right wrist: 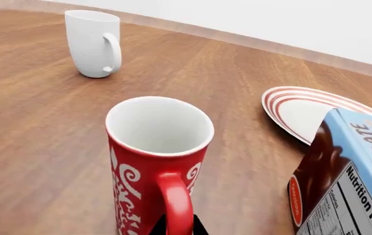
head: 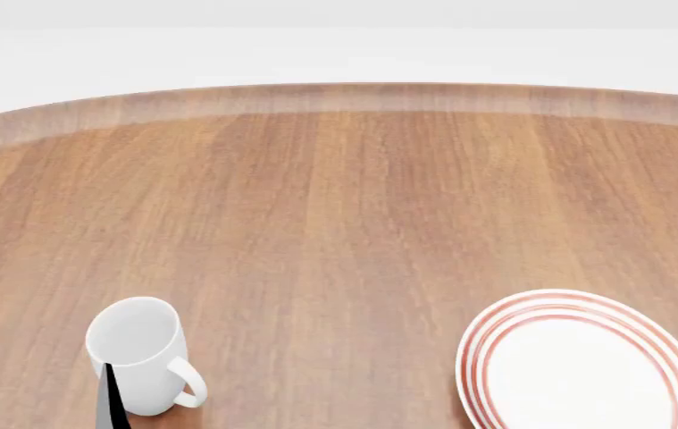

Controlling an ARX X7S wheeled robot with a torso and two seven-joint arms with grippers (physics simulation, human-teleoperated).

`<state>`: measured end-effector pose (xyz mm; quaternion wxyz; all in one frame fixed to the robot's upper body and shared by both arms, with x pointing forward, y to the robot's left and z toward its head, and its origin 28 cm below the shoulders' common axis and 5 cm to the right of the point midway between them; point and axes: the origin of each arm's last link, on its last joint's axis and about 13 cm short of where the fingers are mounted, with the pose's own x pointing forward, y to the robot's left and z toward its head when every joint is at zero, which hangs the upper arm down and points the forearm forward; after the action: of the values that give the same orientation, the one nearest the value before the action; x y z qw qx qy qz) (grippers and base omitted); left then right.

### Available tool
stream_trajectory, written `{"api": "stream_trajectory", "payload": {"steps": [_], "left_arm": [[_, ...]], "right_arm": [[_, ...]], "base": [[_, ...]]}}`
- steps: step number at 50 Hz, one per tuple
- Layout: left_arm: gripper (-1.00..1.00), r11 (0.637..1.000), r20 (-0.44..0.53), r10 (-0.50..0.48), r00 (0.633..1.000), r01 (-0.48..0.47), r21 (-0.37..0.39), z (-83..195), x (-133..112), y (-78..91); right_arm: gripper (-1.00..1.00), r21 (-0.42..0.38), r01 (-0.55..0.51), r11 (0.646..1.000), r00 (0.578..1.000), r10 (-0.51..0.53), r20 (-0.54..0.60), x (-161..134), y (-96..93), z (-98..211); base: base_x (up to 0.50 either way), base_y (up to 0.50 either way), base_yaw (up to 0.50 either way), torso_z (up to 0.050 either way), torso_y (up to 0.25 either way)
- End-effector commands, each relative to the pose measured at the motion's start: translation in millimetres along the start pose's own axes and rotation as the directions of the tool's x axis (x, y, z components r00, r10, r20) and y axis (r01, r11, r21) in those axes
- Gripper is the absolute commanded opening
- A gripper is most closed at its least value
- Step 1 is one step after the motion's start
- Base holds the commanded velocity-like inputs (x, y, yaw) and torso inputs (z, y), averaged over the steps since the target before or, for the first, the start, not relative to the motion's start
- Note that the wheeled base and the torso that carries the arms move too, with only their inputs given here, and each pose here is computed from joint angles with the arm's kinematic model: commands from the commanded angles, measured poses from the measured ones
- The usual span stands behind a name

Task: Pick up the red mug and put it on the plate

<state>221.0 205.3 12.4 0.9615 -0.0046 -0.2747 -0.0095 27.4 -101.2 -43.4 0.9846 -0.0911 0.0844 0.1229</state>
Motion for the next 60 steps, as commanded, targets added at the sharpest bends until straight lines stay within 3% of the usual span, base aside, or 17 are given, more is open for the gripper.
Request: {"api": "stream_trajectory", "payload": {"steps": [1,14,27,37,39,41,60], "left_arm": [[1.0,1.0,0.001,0.0,1.0,0.0,0.0,0.0,0.0,0.0],[1.0,1.0,0.002,0.0,1.0,0.0,-0.002,0.0,0.0,0.0],[1.0,1.0,0.004,-0.001,1.0,0.001,-0.007,0.0,0.1,-0.1],[1.0,1.0,0.006,0.0,1.0,0.0,-0.01,-0.1,0.1,-0.1],[1.0,1.0,0.006,0.0,1.0,0.0,-0.01,-0.1,0.1,-0.1],[1.0,1.0,0.007,0.002,1.0,-0.002,-0.01,-0.1,0.1,-0.1],[1.0,1.0,0.006,0.004,1.0,-0.004,-0.015,-0.1,0.1,-0.2]], "right_arm": [[-1.0,-0.005,0.004,1.0,1.0,-0.004,-0.001,2.1,-1.0,-0.8],[-1.0,-0.023,0.003,1.0,0.998,-0.001,0.055,-0.6,-0.5,8.8],[-1.0,0.013,0.045,0.999,0.982,-0.046,0.185,-8.1,-9.5,43.1],[-1.0,0.024,0.071,0.997,0.975,-0.074,0.207,-11.0,-14.7,54.5],[-1.0,0.041,0.086,0.995,0.972,-0.093,0.215,5.9,7.3,89.4],[-1.0,0.034,0.089,0.995,0.975,-0.094,0.201,5.6,7.6,98.7],[-1.0,-0.002,0.25,0.968,0.961,-0.248,0.125,46.5,-23.4,153.9]], "base": [[0.0,0.0,0.0,0.0,0.0],[0.0,0.0,0.0,0.0,0.0],[0.0,0.0,0.0,0.0,0.0],[0.0,0.0,0.0,0.0,0.0],[0.0,0.0,0.0,0.0,0.0],[0.0,0.0,0.0,0.0,0.0],[0.0,0.0,0.0,0.0,0.0]]}}
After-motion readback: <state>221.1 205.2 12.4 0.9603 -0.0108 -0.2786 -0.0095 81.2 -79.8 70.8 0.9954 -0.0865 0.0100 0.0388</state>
